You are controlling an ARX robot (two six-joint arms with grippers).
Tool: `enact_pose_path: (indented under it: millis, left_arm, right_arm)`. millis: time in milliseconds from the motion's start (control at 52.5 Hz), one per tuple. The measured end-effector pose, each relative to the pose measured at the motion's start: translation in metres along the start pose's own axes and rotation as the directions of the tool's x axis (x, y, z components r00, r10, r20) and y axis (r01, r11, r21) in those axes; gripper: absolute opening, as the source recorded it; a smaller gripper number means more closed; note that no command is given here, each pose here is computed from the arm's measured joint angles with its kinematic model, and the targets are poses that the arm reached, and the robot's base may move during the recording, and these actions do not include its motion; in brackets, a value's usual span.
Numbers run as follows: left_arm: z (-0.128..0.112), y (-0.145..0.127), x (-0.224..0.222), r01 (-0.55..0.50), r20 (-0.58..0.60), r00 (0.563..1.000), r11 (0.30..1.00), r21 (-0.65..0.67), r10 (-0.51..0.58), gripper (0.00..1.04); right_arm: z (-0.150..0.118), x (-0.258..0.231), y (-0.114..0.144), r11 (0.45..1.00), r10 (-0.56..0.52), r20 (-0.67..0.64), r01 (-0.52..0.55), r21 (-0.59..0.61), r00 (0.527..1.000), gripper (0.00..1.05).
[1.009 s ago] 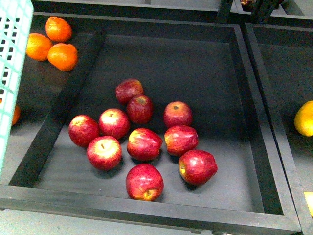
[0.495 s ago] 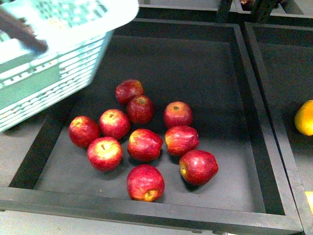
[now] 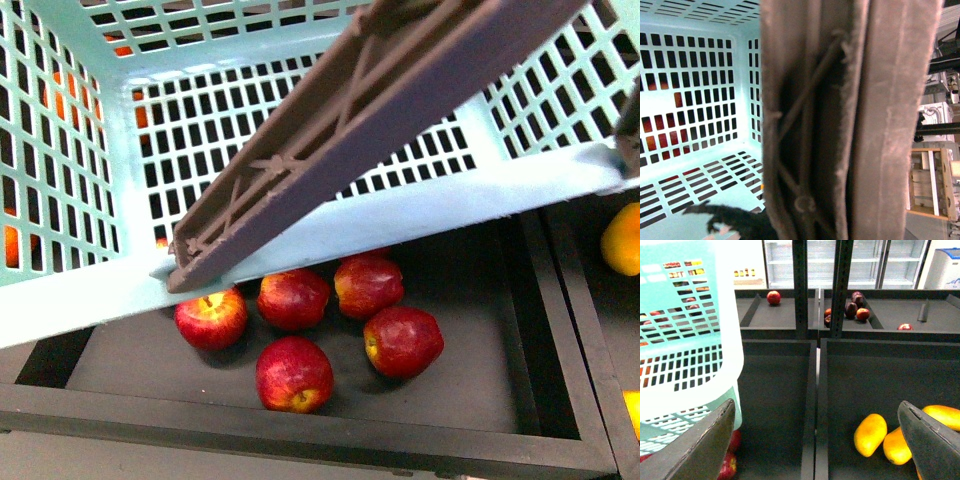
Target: Pick mango and avocado into basket
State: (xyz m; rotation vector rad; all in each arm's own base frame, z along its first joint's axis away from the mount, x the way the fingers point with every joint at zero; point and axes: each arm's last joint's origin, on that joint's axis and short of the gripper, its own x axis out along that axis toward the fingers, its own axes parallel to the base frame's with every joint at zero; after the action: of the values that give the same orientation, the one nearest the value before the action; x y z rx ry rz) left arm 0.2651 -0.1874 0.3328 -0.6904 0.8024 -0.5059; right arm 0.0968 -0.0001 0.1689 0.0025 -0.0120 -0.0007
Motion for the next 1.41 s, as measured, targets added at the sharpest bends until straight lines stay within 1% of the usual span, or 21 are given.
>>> enact_pose_path:
  millis: [114,362,400,419,457,495,514,571,609,704,837,913,1009,1085,1199,1294,1332,1408]
  left_arm:
    - [-0.001,0.0,0.001,0.005,-0.012,1.0,1.0,-0.002,-0.005,0.14]
    - [-0.001,0.0,0.001,-0.01,0.004,1.0,1.0,-0.001,0.01,0.14]
    - [-0.001,0.0,0.001,-0.009,0.003,1.0,1.0,-0.001,0.009,0.14]
    - [-0.001,0.0,0.001,-0.009,0.003,1.0,1.0,-0.001,0.009,0.14]
    - [-0.001,0.0,0.001,-0.008,0.003,1.0,1.0,-0.001,0.008,0.14]
    - [-0.001,0.0,0.001,-0.006,0.0,1.0,1.0,0.001,0.006,0.14]
    - [-0.001,0.0,0.001,-0.004,-0.002,1.0,1.0,0.001,0.004,0.14]
    - [-0.001,0.0,0.002,-0.002,-0.006,1.0,1.0,-0.001,0.002,0.14]
    - [-0.001,0.0,0.002,-0.002,-0.007,1.0,1.0,-0.004,0.002,0.14]
    - [-0.001,0.0,0.002,-0.007,-0.001,1.0,1.0,-0.001,0.007,0.14]
    - [-0.001,0.0,0.002,-0.008,-0.001,1.0,1.0,-0.002,0.008,0.14]
    - [-0.001,0.001,0.002,-0.01,0.001,1.0,1.0,-0.002,0.01,0.14]
    - [-0.001,0.0,0.002,-0.008,-0.001,1.0,1.0,-0.002,0.008,0.14]
    - [-0.001,0.0,0.002,-0.008,-0.003,1.0,1.0,-0.002,0.008,0.14]
    - [-0.001,0.0,0.002,-0.007,-0.003,1.0,1.0,-0.002,0.007,0.14]
    - [-0.001,0.001,0.002,-0.008,-0.002,1.0,1.0,-0.002,0.008,0.14]
    - [-0.001,0.001,0.002,-0.009,-0.002,1.0,1.0,-0.002,0.009,0.14]
    - [-0.001,0.001,0.002,-0.008,-0.002,1.0,1.0,-0.002,0.008,0.14]
  right_arm:
    - [0.0,0.0,0.0,1.0,0.0,0.0,0.0,0.0,1.0,0.96]
    - [0.0,0.0,0.0,1.0,0.002,-0.004,-0.002,0.003,1.0,0.96]
    - [-0.001,0.0,0.0,0.998,0.041,-0.155,-0.031,0.063,0.987,0.96]
    - [-0.001,0.001,0.0,0.996,0.039,-0.22,-0.02,0.085,0.975,0.96]
    - [-0.003,0.002,-0.001,0.99,0.044,-0.389,0.013,0.141,0.92,0.96]
    - [-0.009,0.004,-0.001,0.984,0.037,-0.502,0.057,0.171,0.864,0.96]
    - [-0.012,0.004,-0.002,0.981,0.038,-0.523,0.067,0.18,0.852,0.96]
    - [-0.014,0.007,-0.003,0.978,0.029,-0.544,0.089,0.19,0.839,0.96]
    - [-0.014,0.008,-0.004,0.976,0.03,-0.544,0.092,0.196,0.838,0.96]
    - [-0.009,0.018,-0.012,0.971,0.016,-0.518,0.109,0.211,0.856,0.96]
    - [-0.001,0.041,-0.039,0.968,-0.071,-0.474,0.175,0.178,0.878,0.96]
    - [0.0,0.061,-0.066,0.966,-0.136,-0.459,0.22,0.134,0.878,0.96]
    - [-0.01,0.088,-0.096,0.973,-0.174,-0.461,0.225,0.058,0.87,0.96]
    - [-0.019,0.102,-0.111,0.975,-0.192,-0.474,0.224,0.011,0.859,0.96]
    - [-0.042,0.13,-0.137,0.976,-0.207,-0.512,0.215,-0.044,0.834,0.96]
    - [-0.074,0.16,-0.16,0.979,-0.203,-0.564,0.185,-0.09,0.8,0.96]
    - [-0.092,0.174,-0.17,0.976,-0.219,-0.597,0.178,-0.127,0.772,0.96]
    - [-0.119,0.193,-0.184,0.975,-0.224,-0.642,0.16,-0.157,0.733,0.96]
